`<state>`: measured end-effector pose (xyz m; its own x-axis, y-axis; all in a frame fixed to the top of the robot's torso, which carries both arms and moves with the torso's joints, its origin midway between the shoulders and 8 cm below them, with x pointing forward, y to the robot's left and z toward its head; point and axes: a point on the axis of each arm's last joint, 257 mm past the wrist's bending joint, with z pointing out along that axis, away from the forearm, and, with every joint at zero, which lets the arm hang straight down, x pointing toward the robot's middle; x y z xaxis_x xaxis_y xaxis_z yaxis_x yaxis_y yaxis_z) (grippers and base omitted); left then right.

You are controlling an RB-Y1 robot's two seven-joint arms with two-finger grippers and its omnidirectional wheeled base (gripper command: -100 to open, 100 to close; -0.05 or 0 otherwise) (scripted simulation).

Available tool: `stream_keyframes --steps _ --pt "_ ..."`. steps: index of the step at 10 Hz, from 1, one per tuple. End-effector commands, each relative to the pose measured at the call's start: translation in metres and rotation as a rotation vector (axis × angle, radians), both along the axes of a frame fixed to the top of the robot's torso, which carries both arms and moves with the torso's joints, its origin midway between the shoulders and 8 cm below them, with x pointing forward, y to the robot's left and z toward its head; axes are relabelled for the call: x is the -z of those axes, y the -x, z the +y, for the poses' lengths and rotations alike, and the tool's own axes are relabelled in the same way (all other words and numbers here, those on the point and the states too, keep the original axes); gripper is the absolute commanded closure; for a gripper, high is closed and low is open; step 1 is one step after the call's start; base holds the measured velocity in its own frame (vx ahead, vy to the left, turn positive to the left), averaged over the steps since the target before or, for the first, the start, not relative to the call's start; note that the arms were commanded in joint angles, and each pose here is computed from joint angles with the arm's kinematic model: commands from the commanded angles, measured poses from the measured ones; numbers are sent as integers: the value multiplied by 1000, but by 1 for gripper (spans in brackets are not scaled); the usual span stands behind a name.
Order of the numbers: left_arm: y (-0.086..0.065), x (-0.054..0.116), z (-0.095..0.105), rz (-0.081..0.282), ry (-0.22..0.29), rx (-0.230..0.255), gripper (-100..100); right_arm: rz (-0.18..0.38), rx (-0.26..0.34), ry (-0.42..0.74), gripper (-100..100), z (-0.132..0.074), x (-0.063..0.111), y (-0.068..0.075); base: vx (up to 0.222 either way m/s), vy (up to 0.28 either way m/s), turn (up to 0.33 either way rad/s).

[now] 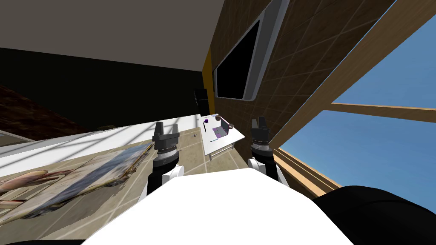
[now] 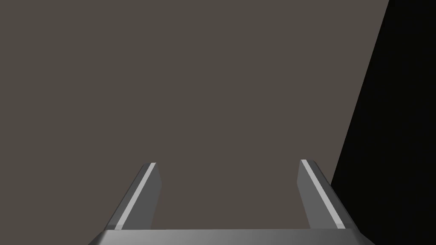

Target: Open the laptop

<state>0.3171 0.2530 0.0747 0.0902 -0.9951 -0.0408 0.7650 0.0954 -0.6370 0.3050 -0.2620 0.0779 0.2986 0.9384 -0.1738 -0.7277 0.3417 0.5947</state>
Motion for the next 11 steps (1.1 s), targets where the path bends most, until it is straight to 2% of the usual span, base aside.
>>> stream_keyframes --steps 1,9,10,11 --pt "0 0 0 0 0 0 0 0 0 0 0 0 0 0 0 0 0" --pt "0 0 0 0 0 0 0 0 0 0 0 0 0 0 0 0 0" --pt "0 0 0 0 0 0 0 16 -13 43 -100 7 3 -4 9 -2 15" --pt "0 0 0 0 0 0 0 29 -20 75 -100 12 6 -8 11 -6 24"
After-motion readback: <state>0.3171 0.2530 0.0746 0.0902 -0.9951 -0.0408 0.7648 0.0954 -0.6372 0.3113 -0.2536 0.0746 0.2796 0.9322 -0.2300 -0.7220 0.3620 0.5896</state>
